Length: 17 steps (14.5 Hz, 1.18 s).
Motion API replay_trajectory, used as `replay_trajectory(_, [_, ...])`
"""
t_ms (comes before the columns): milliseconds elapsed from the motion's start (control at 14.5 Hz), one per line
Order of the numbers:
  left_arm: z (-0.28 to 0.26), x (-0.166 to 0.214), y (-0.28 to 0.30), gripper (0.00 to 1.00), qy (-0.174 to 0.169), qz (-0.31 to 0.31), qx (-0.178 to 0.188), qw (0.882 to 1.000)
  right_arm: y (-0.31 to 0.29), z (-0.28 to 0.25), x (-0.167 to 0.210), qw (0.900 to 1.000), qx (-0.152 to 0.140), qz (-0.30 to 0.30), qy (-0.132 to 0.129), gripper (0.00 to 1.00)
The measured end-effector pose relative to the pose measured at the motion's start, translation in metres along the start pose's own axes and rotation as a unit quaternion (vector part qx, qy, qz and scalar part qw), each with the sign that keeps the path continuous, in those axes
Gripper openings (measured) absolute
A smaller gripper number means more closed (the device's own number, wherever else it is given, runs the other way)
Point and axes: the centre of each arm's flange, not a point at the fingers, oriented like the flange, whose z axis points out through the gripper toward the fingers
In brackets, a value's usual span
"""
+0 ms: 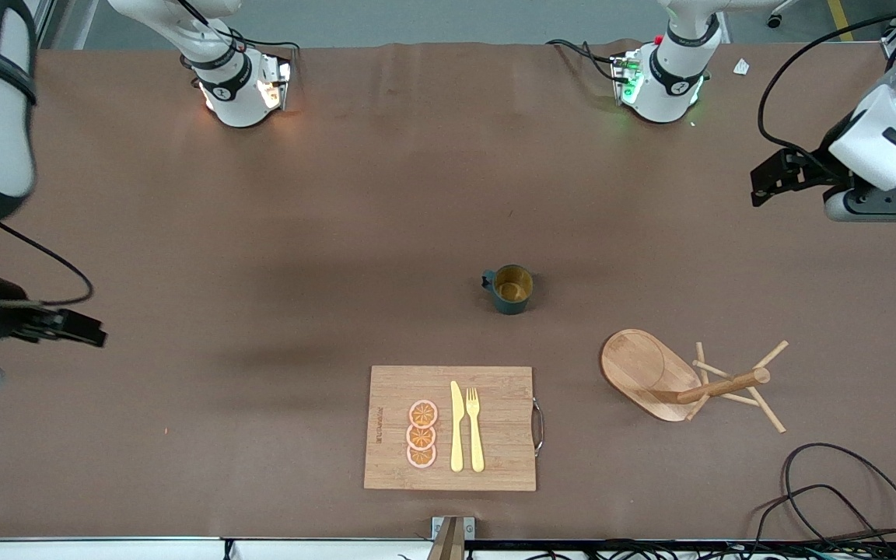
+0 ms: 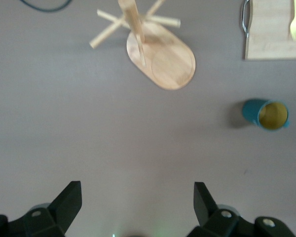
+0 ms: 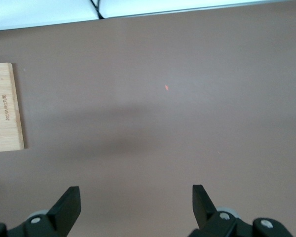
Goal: Pass cup and hang on rack
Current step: 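Release the mug and withdraw the right gripper while the left gripper approaches, then move the left gripper over to the mug handle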
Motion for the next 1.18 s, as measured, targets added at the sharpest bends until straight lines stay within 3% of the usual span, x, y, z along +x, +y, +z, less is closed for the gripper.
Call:
replay_trajectory(415, [0.000,-0.006,0.026,1.00,-0.009,-0.024,0.003,1.000,0.012,-0.055,-0.068,1.000,0.001,0.004,0.010,1.00])
replay_trajectory(830, [0.001,-0.036,0.135,1.00,-0.001,-0.127,0.021,0.992,0.015,-0.078,-0.125,1.000,0.001,0.003,0.014,1.00])
replay_trajectory(1176, [0.021,-0.063,0.217,1.00,-0.001,-0.180,0.045,0.983,0.017,-0.087,-0.140,1.000,0.001,-0.002,0.019,1.00])
